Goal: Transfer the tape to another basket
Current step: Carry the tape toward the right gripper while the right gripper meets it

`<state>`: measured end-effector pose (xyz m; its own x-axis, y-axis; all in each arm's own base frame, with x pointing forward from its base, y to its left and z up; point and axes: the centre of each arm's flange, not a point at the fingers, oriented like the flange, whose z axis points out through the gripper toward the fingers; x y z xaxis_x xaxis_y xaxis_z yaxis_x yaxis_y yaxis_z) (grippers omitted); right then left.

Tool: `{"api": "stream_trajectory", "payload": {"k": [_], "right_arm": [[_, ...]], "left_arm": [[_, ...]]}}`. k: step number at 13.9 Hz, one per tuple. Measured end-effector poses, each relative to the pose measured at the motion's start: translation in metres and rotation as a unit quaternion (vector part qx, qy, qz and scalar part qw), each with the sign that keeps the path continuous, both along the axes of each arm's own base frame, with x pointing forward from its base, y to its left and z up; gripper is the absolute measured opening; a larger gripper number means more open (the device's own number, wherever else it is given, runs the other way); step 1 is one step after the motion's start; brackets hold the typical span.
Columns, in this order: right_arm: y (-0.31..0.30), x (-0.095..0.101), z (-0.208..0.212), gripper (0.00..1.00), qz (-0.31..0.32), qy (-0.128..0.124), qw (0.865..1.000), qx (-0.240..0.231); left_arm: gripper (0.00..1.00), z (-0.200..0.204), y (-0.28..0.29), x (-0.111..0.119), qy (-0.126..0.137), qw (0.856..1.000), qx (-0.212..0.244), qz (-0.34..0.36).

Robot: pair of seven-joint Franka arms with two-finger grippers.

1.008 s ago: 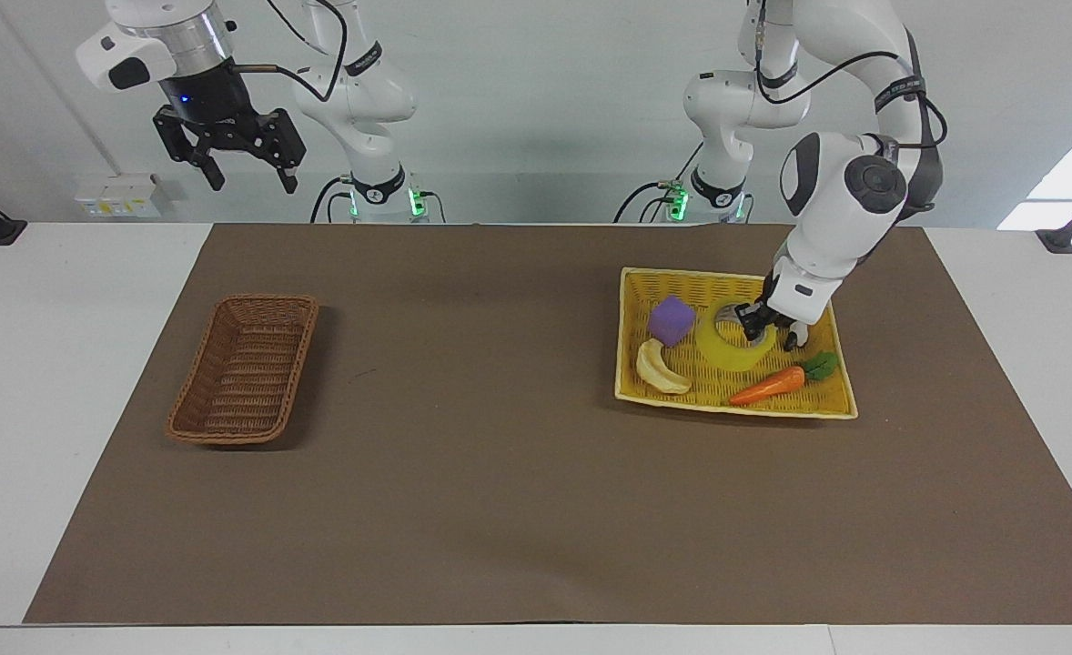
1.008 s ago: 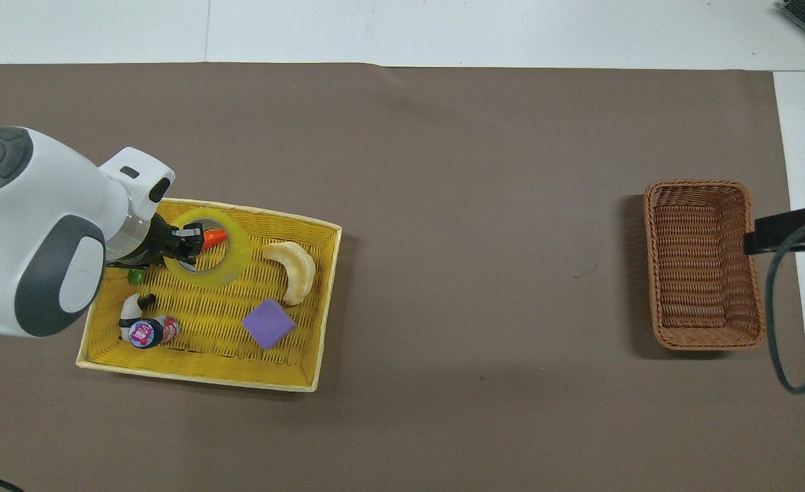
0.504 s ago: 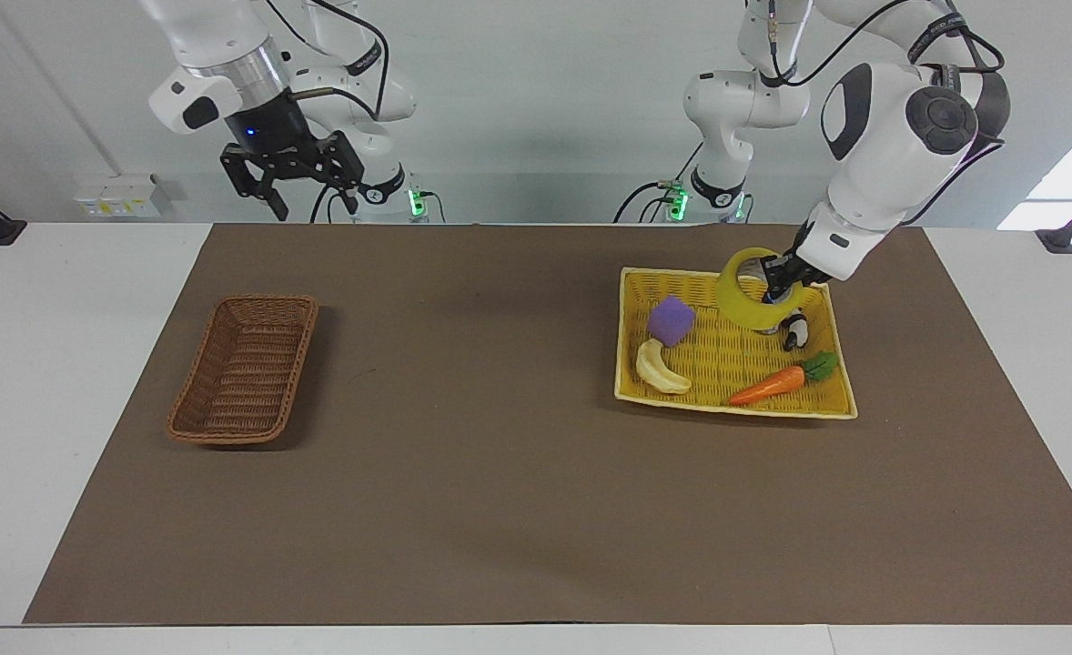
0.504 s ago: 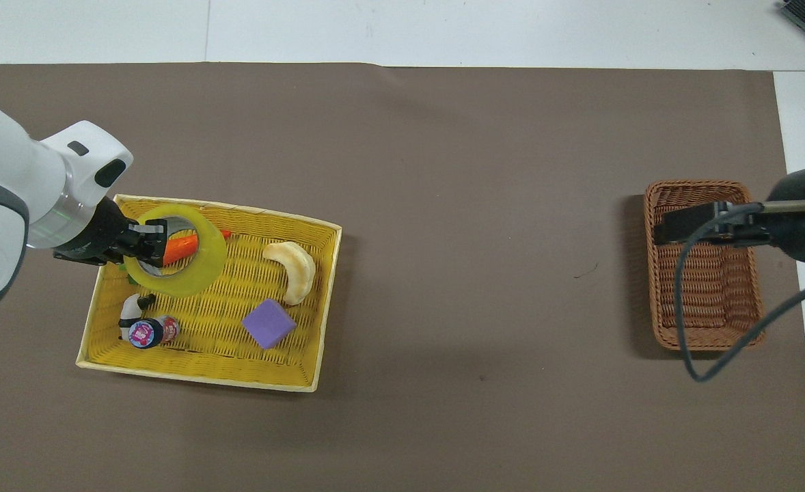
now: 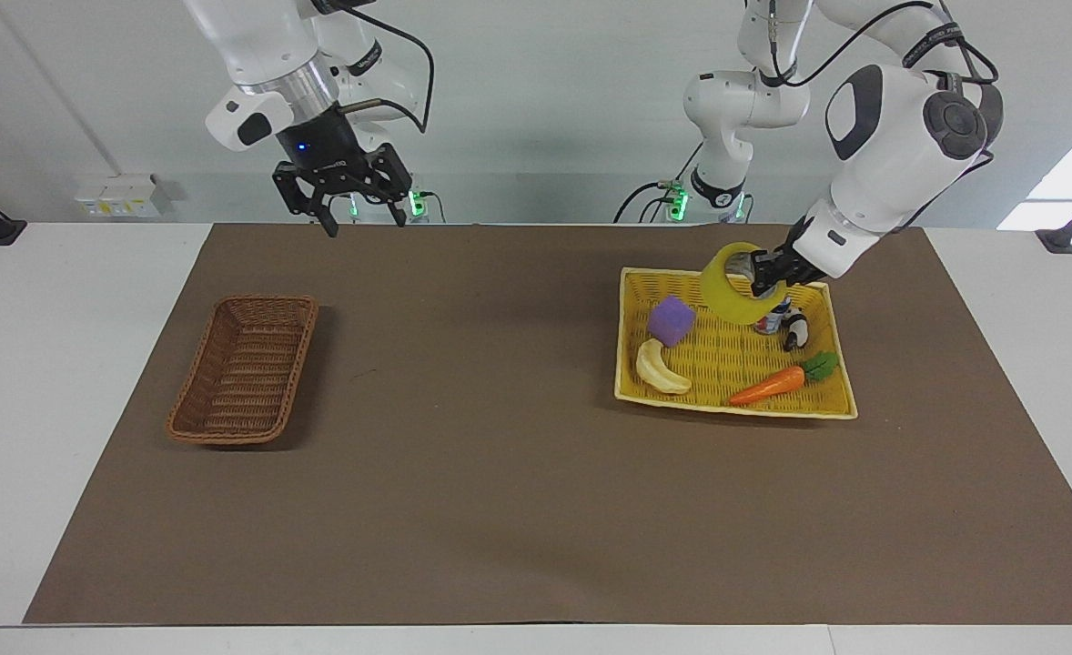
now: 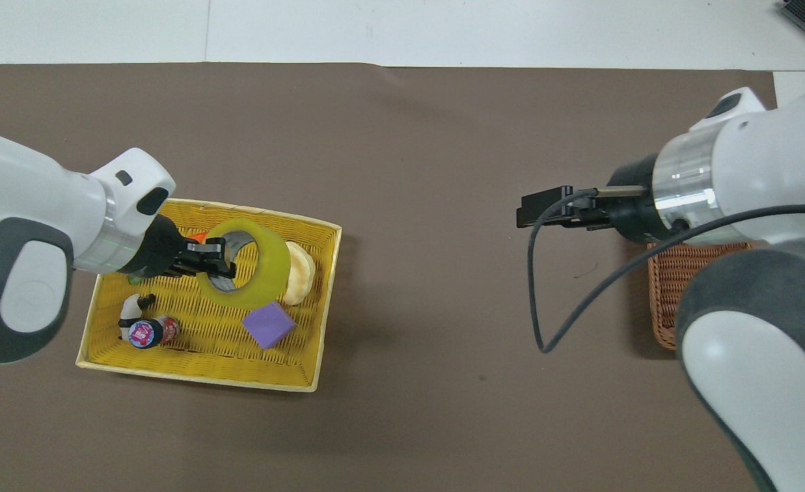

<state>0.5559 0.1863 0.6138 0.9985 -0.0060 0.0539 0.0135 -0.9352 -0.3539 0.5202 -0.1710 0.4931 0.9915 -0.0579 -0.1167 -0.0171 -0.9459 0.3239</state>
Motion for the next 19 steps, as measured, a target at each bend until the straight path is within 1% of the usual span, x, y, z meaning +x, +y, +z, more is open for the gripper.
{"api": "stream_trajectory", "payload": {"k": [3, 7, 10, 12, 15, 16, 17, 18, 19], "right_arm": [[0.049, 0.001, -0.018, 1.00, -0.013, 0.013, 0.999, 0.031], [0.093, -0.010, -0.052, 1.00, -0.002, 0.032, 0.998, 0.053], [0.107, -0.020, -0.082, 1.00, 0.039, 0.042, 0.995, 0.077], [0.099, -0.019, -0.092, 1.00, 0.068, 0.036, 0.994, 0.081], [0.086, -0.022, -0.094, 1.00, 0.090, 0.026, 0.992, 0.087], [0.084, -0.023, -0.093, 0.96, 0.092, 0.024, 0.992, 0.088], [0.081, -0.023, -0.093, 0.96, 0.091, 0.024, 0.992, 0.088], [0.080, -0.024, -0.091, 0.89, 0.090, 0.024, 0.991, 0.092], [0.079, -0.024, -0.088, 0.77, 0.090, 0.022, 0.991, 0.093]], "left_arm": [[0.22, -0.002, -0.058, -0.019, -0.017, 0.999, -0.013, -0.032], [0.22, 0.007, -0.118, -0.040, -0.040, 0.999, -0.022, -0.014], [0.22, 0.015, -0.155, -0.058, -0.053, 0.998, -0.032, 0.001], [0.22, 0.019, -0.169, -0.065, -0.061, 0.997, -0.038, 0.008], [0.22, 0.019, -0.174, -0.068, -0.063, 0.997, -0.041, 0.011], [0.22, 0.020, -0.175, -0.068, -0.064, 0.997, -0.041, 0.012], [0.22, 0.020, -0.175, -0.067, -0.066, 0.997, -0.042, 0.013], [0.22, 0.019, -0.176, -0.067, -0.067, 0.997, -0.043, 0.013], [0.22, 0.017, -0.179, -0.067, -0.068, 0.997, -0.044, 0.014]]}}
